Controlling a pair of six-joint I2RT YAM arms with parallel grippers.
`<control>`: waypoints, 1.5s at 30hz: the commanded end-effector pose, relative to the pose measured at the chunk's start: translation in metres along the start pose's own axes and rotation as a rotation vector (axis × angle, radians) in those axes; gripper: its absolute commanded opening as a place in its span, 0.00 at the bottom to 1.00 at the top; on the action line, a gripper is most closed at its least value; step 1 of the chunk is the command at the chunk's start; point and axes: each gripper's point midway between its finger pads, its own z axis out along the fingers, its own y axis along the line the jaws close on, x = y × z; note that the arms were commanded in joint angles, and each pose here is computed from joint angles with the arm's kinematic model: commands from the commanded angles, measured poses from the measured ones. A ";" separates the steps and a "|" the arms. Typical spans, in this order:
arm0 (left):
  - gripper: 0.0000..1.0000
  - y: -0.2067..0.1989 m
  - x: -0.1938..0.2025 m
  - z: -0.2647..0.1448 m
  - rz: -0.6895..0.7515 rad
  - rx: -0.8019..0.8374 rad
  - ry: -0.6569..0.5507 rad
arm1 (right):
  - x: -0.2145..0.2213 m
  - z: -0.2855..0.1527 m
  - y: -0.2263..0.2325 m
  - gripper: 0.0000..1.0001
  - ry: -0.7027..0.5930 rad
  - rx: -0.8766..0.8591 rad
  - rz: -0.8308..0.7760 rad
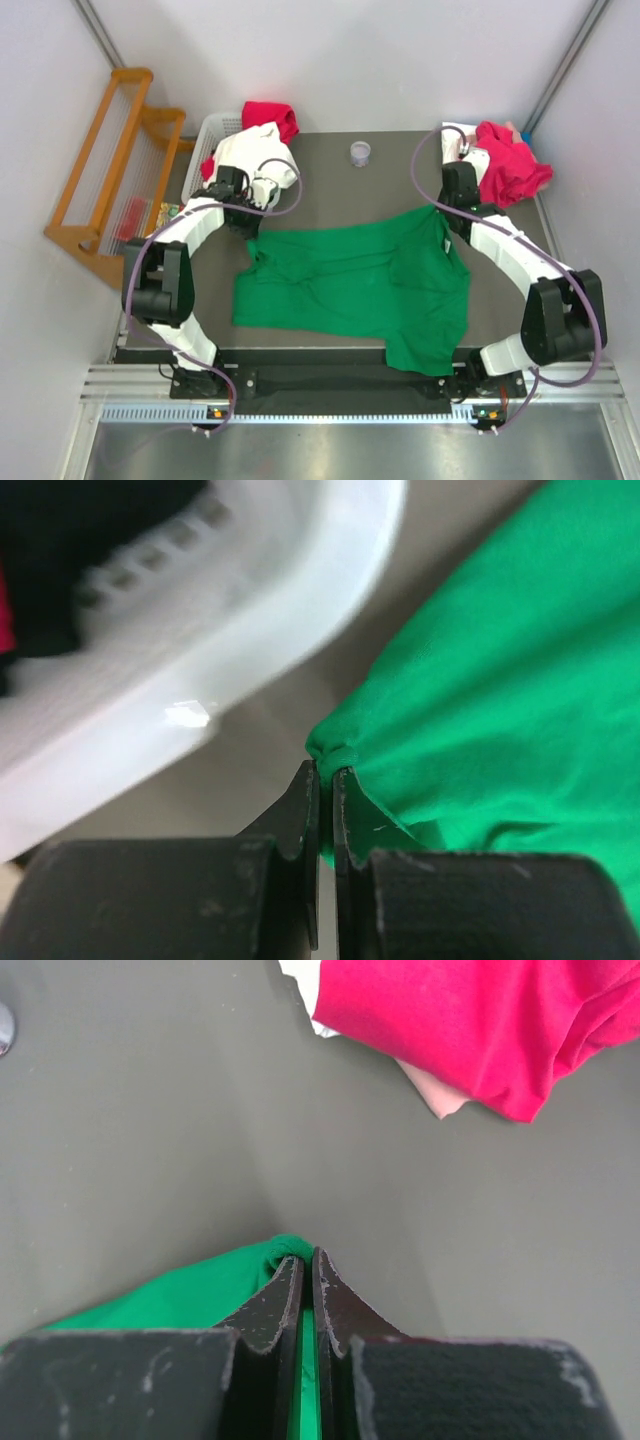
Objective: Fold and stack the t-shirts
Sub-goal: Flatten the tshirt out
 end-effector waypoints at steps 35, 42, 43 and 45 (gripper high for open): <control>0.29 0.009 -0.049 -0.035 0.001 -0.086 -0.214 | -0.020 0.054 0.008 0.99 0.044 0.056 -0.018; 0.29 0.007 -0.053 -0.040 0.005 -0.081 -0.230 | -0.047 0.018 0.015 1.00 0.016 -0.006 0.038; 0.29 0.008 -0.054 -0.041 0.003 -0.083 -0.234 | -0.037 0.006 0.024 1.00 0.049 -0.078 0.042; 0.29 0.007 -0.054 -0.040 0.002 -0.079 -0.230 | -0.015 -0.007 0.042 1.00 0.114 -0.159 0.038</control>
